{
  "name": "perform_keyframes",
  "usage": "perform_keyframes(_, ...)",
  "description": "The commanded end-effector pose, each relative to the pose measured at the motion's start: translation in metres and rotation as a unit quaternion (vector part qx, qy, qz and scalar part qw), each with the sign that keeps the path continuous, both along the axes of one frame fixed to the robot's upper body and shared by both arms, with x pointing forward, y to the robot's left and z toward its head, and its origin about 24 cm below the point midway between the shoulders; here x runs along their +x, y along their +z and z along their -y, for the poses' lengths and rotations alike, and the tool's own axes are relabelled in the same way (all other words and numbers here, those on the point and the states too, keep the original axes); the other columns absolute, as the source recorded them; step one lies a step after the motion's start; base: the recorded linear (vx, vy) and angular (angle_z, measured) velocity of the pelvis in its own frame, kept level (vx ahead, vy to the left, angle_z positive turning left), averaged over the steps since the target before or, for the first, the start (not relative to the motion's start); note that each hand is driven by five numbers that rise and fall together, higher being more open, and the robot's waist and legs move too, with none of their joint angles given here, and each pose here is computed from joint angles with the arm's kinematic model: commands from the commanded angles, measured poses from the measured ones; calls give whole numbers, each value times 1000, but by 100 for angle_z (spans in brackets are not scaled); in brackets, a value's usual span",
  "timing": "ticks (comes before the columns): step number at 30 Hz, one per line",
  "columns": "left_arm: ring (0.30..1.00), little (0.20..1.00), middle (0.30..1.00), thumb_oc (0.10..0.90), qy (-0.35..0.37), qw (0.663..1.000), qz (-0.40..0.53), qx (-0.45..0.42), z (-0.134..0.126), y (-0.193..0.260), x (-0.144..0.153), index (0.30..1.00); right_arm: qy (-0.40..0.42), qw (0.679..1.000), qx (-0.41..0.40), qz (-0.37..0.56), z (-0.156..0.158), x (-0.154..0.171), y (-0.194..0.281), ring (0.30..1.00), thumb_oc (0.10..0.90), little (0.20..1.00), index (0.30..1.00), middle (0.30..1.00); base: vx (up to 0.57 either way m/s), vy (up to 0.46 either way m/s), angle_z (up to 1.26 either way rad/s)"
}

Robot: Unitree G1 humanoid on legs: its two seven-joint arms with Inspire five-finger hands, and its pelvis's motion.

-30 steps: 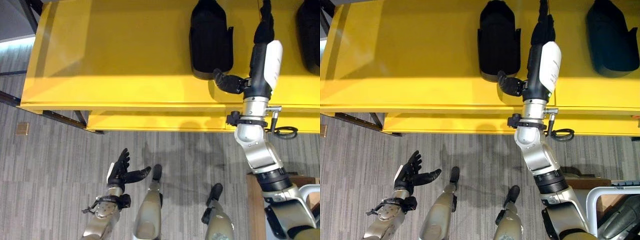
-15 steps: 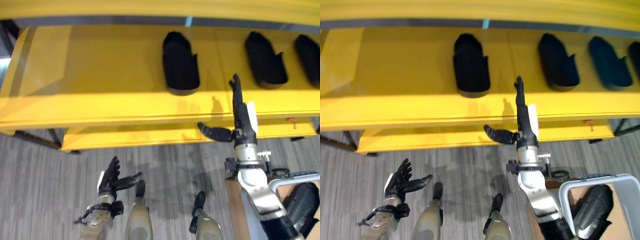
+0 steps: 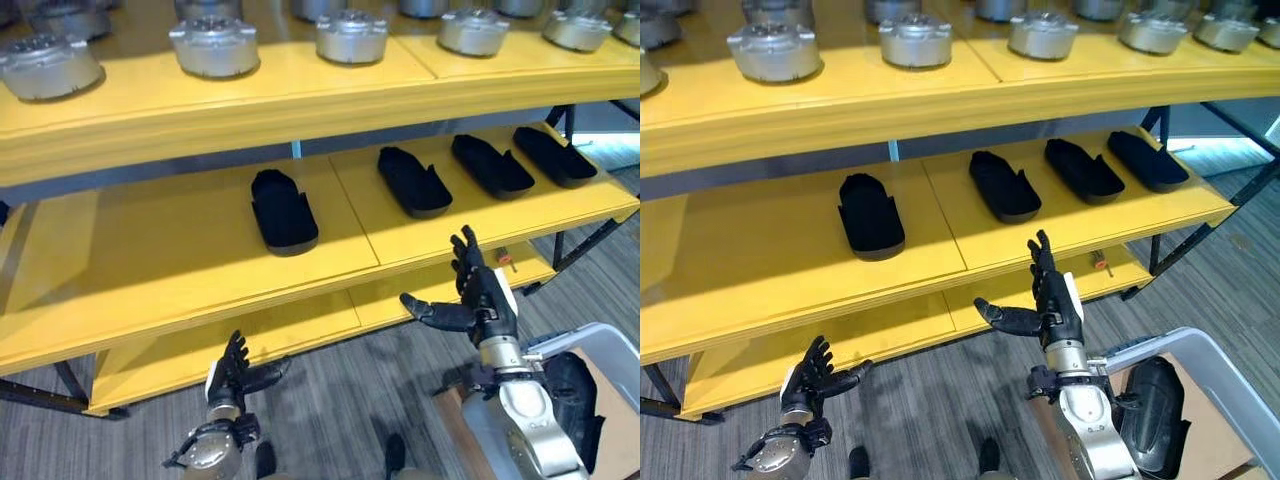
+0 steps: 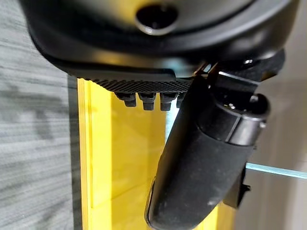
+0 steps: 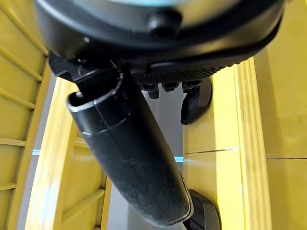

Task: Move parts from the plastic box to the shelf.

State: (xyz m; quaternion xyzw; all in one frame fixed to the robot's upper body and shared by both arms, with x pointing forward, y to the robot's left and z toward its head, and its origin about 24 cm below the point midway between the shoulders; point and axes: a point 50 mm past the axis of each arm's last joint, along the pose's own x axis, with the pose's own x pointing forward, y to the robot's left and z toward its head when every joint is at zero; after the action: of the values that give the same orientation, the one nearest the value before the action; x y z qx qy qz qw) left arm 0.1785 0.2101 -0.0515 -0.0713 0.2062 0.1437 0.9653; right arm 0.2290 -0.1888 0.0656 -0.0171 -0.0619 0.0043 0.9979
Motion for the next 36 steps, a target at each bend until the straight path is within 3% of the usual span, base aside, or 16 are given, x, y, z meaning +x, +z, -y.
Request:
perform_keyframes(1,1000,1000,1000,900,-19,996,83,39,-7,28,23,1000,4,989,27,148,3,9,55,1000,900,1000,1000,1000,-56,-214,-18)
perform_keyframes(5,1000,1000,1000,900,-29,995,91,34,-3,30,24,1000,-5,990,27,138,10,9,51,1000,900,1000,1000,1000,-21,-97,-4)
perform_keyframes(11,1000,1000,1000,900,-23,994,103,22,-8,36,10,1000,50,991,60,111,-13,20,42,1000,900,1000,1000,1000,33,-4,-98)
perform_keyframes(25,1000,1000,1000,900,-61,995,74,15,-2,28,0,1000,67,992,84,67,-16,5,26,1000,900,1000,1000,1000,30,86,-44)
perform_keyframes(31,1000,1000,1000,900,-18,997,77,18,-21,31,-6,1000,114,988,69,83,-45,23,35,1000,900,1000,1000,1000,-96,-2,-160)
perform_keyframes(36,1000,1000,1000,900,-8,997,76,8,-20,29,-5,1000,104,989,63,80,-41,20,35,1000,900,1000,1000,1000,82,-121,-46)
